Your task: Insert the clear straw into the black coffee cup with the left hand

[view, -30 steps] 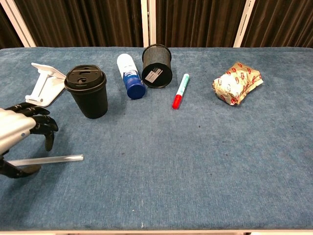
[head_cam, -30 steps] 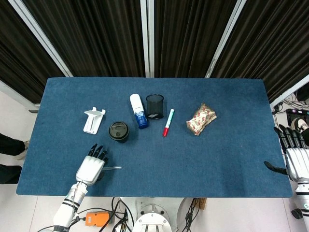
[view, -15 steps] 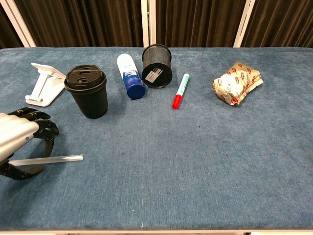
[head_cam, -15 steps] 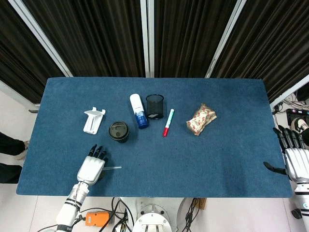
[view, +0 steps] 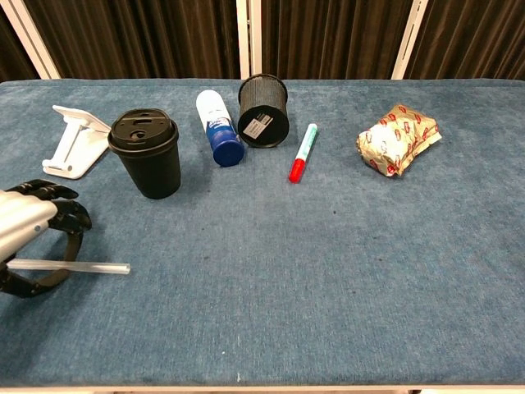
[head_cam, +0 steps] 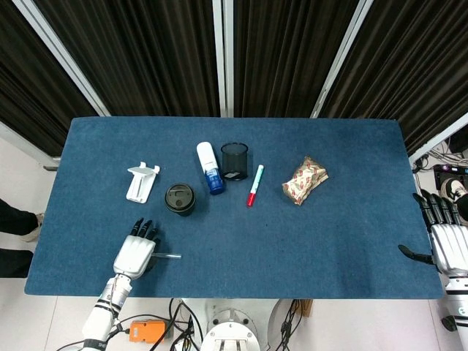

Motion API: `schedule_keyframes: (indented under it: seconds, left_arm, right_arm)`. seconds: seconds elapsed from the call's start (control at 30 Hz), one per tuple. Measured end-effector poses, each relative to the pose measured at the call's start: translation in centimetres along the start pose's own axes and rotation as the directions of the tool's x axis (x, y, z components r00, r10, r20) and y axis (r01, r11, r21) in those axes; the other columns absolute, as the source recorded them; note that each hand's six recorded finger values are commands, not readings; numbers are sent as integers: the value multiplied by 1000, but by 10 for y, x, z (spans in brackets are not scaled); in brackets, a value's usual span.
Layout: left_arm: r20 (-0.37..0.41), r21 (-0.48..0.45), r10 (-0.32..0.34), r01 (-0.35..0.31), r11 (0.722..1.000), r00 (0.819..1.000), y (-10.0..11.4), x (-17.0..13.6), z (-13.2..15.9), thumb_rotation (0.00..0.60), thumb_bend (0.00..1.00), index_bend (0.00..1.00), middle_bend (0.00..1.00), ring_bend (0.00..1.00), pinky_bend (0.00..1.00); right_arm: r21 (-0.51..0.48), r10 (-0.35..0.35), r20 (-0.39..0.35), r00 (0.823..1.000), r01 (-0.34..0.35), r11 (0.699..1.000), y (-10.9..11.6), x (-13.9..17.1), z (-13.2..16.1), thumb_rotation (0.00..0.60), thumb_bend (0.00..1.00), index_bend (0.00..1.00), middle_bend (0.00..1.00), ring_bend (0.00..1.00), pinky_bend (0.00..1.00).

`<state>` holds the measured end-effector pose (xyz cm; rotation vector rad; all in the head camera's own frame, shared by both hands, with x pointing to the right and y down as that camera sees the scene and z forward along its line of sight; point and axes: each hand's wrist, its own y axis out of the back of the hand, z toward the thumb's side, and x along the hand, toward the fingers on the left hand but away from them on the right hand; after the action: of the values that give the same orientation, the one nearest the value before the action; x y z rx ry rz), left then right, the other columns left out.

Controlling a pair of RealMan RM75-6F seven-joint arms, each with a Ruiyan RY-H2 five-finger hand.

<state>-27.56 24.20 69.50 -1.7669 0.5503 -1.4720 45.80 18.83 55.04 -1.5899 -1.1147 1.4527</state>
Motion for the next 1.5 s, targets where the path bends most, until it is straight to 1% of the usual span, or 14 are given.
schedule_keyframes:
  seconds: [0.13,0.23,0.33,0.43,0.53,0.7,0.77,0.83,0.87,0.97,1.0,1.1,1.3,1.5]
  left_arm:
    - [-13,-98,25,-26,995,1000,11,-5,-9,600,400,606,265,87,0]
    - [-35,-208,67,-73,975,997,27,-8,-20,600,408,606,275,97,0]
    - [-67,-341,129,-144,929,989,48,-10,-33,600,414,606,277,100,0]
    - [-101,-484,201,-225,846,974,71,-10,-46,600,410,606,277,94,0]
    - [-129,-621,272,-291,727,954,95,-7,-56,600,409,606,277,81,0]
    - [-160,-813,382,-341,472,910,133,7,-62,600,410,606,276,47,0]
    - [-161,-870,415,-327,368,895,147,16,-59,600,410,606,274,40,0]
    - [-158,-910,435,-302,285,887,157,26,-53,600,409,606,273,37,0]
    - [-155,-932,441,-279,232,884,161,33,-48,600,410,606,270,35,0]
    - [-138,-971,430,-208,121,892,167,53,-32,600,410,606,262,24,0]
    - [-130,-978,424,-187,95,896,168,59,-27,600,410,606,259,21,0]
    - [-107,-989,407,-139,49,907,168,77,-10,600,410,606,256,17,0]
    - [-103,-993,376,-119,19,921,158,102,8,600,413,606,256,18,0]
    - [-92,-992,359,-115,43,929,147,103,14,600,416,606,256,16,0]
  right_arm:
    - [-2,22,4,1000,-22,1000,-6,1,-1,600,221,0,67,0,25]
    - [-5,51,5,999,-51,999,-15,2,-1,600,222,0,67,0,24]
    - [-2,87,2,996,-87,996,-27,3,1,600,222,0,67,0,25]
    - [-1,115,-1,993,-115,993,-38,4,2,600,221,0,67,0,25]
    - [7,129,-6,992,-129,992,-44,4,3,600,221,0,67,0,25]
    - [21,129,-11,992,-129,991,-43,5,4,600,221,0,67,0,25]
    - [22,131,-8,991,-130,991,-43,6,4,600,221,0,67,0,24]
    - [23,132,-7,991,-132,991,-44,6,4,600,221,0,67,0,25]
    - [24,133,-7,991,-133,991,-44,6,4,600,222,0,67,0,25]
    - [25,135,-5,991,-135,991,-44,7,4,600,222,0,67,0,25]
    - [26,136,-4,991,-136,990,-44,7,4,600,222,0,67,0,25]
    - [26,136,0,991,-136,990,-44,7,4,600,221,0,67,0,25]
    - [27,139,8,990,-139,990,-44,8,2,600,221,0,67,0,24]
    - [25,144,17,989,-145,989,-45,8,-1,600,221,0,67,0,25]
